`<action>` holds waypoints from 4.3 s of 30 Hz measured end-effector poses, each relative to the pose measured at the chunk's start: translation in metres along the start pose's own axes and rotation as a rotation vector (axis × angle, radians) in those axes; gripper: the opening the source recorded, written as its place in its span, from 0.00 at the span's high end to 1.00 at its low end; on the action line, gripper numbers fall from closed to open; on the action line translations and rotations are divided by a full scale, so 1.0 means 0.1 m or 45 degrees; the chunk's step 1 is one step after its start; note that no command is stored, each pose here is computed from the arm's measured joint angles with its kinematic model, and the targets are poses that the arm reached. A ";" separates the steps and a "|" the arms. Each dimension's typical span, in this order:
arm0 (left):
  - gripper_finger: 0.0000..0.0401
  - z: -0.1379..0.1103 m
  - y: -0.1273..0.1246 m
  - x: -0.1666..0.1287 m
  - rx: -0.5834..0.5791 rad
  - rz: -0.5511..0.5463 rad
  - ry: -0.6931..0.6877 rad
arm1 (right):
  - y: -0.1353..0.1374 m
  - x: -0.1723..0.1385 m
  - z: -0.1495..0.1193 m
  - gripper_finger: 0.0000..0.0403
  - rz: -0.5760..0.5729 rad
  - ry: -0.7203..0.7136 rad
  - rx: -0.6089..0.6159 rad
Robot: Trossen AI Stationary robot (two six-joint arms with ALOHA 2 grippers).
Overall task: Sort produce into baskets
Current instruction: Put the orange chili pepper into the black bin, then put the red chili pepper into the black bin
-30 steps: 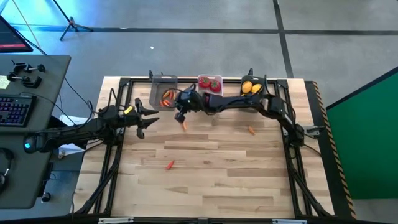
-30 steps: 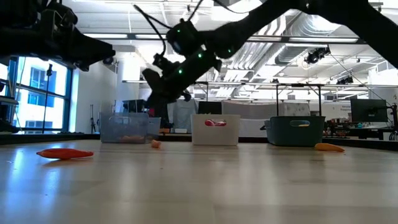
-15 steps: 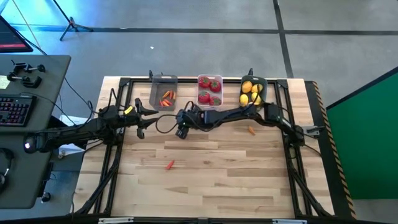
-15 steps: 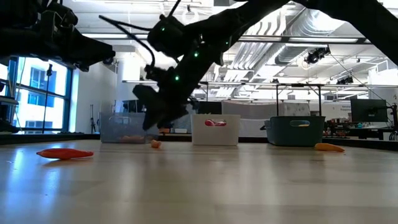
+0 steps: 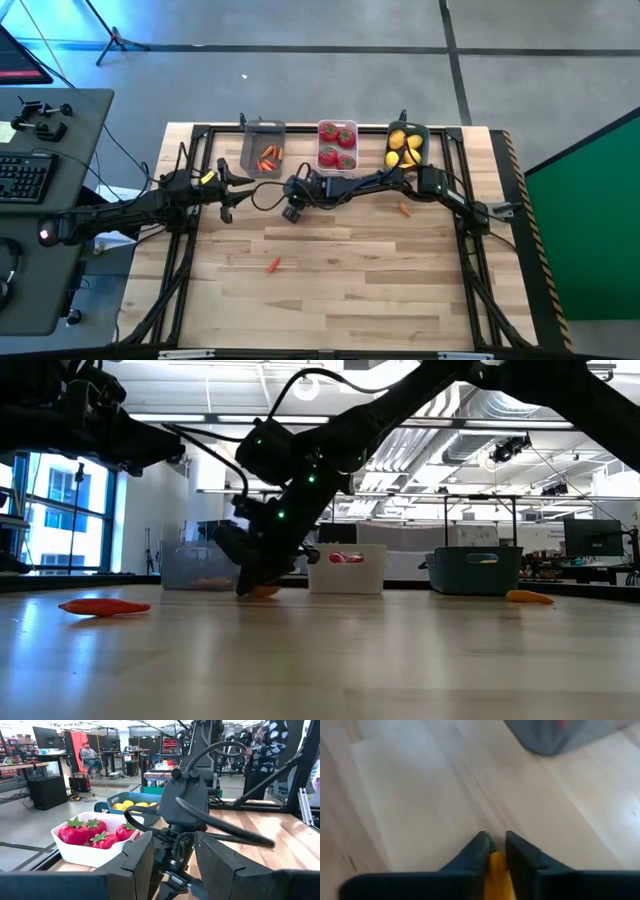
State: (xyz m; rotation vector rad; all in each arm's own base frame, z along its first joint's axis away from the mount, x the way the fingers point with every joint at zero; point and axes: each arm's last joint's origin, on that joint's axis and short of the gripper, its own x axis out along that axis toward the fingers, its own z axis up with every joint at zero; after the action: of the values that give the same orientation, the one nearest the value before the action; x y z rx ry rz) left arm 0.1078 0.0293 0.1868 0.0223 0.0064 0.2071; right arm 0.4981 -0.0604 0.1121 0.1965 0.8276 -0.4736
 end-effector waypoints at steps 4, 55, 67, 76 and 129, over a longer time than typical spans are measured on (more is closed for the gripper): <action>0.67 0.00 0.00 0.00 0.000 0.000 0.002 | 0.02 -0.01 0.05 0.98 0.062 -0.043 -0.060; 0.69 -0.04 -0.02 0.00 -0.060 -0.093 0.062 | -0.76 0.18 1.01 0.64 0.202 -0.556 0.103; 0.93 -0.07 -0.10 0.00 -0.040 -0.153 0.104 | -0.30 -0.07 0.96 0.99 0.030 -0.490 -0.197; 0.97 -0.06 -0.14 0.00 -0.027 -0.192 0.089 | -0.08 -0.07 0.61 1.00 0.045 -0.516 -0.180; 0.66 -0.41 -1.64 1.11 -0.263 0.014 1.607 | 0.25 -1.27 -0.82 1.00 0.153 -0.553 -0.182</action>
State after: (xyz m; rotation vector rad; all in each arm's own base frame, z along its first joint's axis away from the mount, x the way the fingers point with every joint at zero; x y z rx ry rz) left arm 0.2497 -0.1080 0.1412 -0.3172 1.2416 0.2038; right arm 0.3826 0.0320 0.1522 0.0083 0.4186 -0.3251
